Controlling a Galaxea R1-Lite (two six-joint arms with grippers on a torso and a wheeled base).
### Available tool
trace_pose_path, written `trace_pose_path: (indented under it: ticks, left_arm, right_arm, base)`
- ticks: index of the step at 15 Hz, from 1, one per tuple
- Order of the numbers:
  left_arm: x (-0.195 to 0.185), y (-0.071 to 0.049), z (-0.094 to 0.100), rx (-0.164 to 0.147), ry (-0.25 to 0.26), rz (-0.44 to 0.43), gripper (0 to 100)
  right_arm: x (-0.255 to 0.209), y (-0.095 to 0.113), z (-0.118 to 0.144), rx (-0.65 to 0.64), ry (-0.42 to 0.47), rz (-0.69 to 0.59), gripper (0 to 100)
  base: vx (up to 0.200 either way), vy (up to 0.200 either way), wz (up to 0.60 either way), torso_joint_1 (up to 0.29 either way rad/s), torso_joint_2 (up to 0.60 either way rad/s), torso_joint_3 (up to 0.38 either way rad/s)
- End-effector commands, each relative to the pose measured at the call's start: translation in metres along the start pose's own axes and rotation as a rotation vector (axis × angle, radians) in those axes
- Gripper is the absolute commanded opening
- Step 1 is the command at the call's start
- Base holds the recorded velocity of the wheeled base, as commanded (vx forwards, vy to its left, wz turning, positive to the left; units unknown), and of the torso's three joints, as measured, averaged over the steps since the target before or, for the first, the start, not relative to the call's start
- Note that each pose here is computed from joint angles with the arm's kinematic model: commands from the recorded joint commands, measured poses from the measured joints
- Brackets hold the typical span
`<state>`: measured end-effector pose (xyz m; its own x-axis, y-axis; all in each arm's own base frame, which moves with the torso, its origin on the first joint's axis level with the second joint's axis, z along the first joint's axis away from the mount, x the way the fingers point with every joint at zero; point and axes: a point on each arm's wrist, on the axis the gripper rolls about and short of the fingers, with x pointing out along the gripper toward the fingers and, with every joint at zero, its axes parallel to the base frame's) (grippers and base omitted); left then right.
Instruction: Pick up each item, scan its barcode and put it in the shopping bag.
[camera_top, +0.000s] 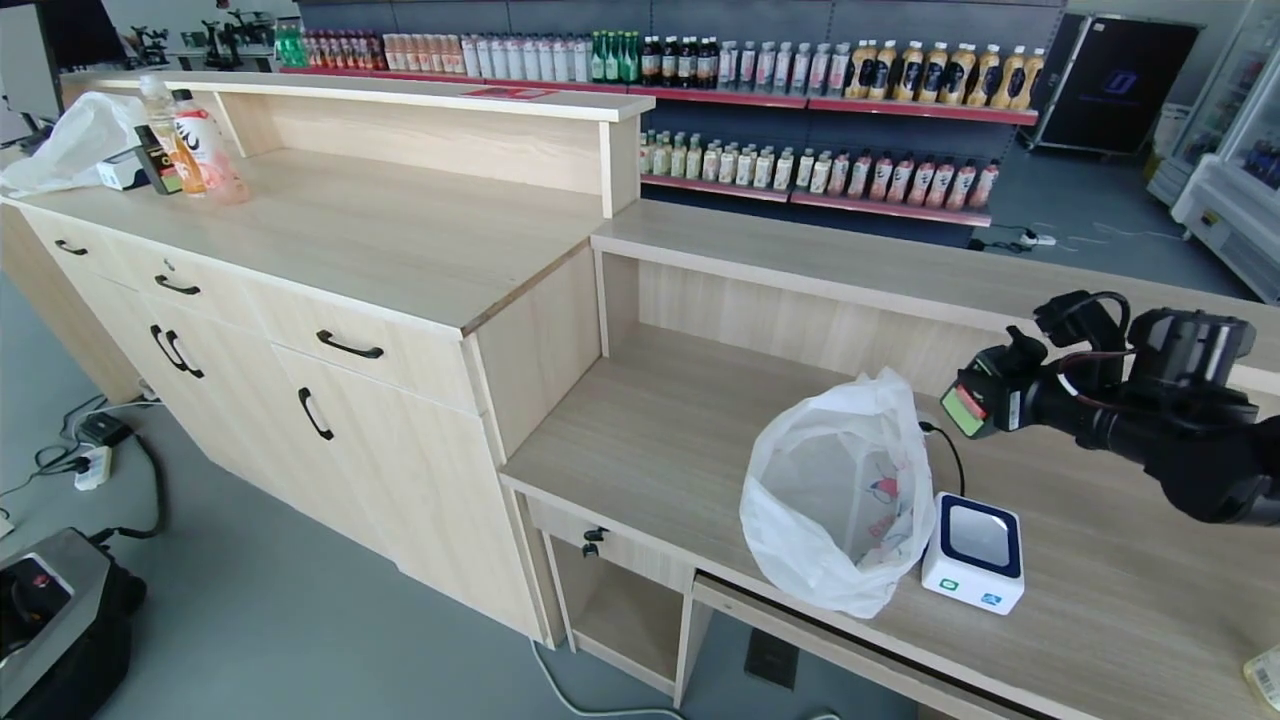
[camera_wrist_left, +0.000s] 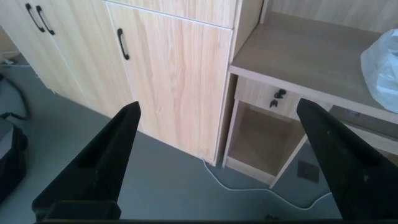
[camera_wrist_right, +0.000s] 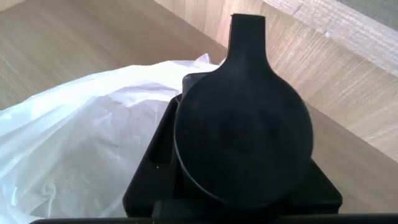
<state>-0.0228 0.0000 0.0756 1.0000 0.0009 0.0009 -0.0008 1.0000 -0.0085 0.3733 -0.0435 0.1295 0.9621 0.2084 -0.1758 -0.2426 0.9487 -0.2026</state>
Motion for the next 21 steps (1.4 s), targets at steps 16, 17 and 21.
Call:
trace_pose_path:
  ticks: [16, 17, 21]
  left_arm:
    - [0.000, 0.000, 0.000, -0.001, -0.001, 0.001, 100]
    - [0.000, 0.000, 0.000, -0.001, -0.001, 0.001, 100]
    - [0.000, 0.000, 0.000, 0.001, -0.001, 0.001, 100]
  right_arm:
    - [0.102, 0.066, -0.092, -0.002, 0.149, 0.211, 0]
    - [0.102, 0.068, -0.095, -0.014, 0.154, 0.216, 0]
    - [0.099, 0.067, -0.105, -0.014, 0.183, 0.217, 0]
  base:
    - [0.000, 0.000, 0.00, 0.000, 0.00, 0.000]
    - [0.000, 0.000, 0.00, 0.000, 0.00, 0.000]
    - [0.000, 0.000, 0.00, 0.000, 0.00, 0.000]
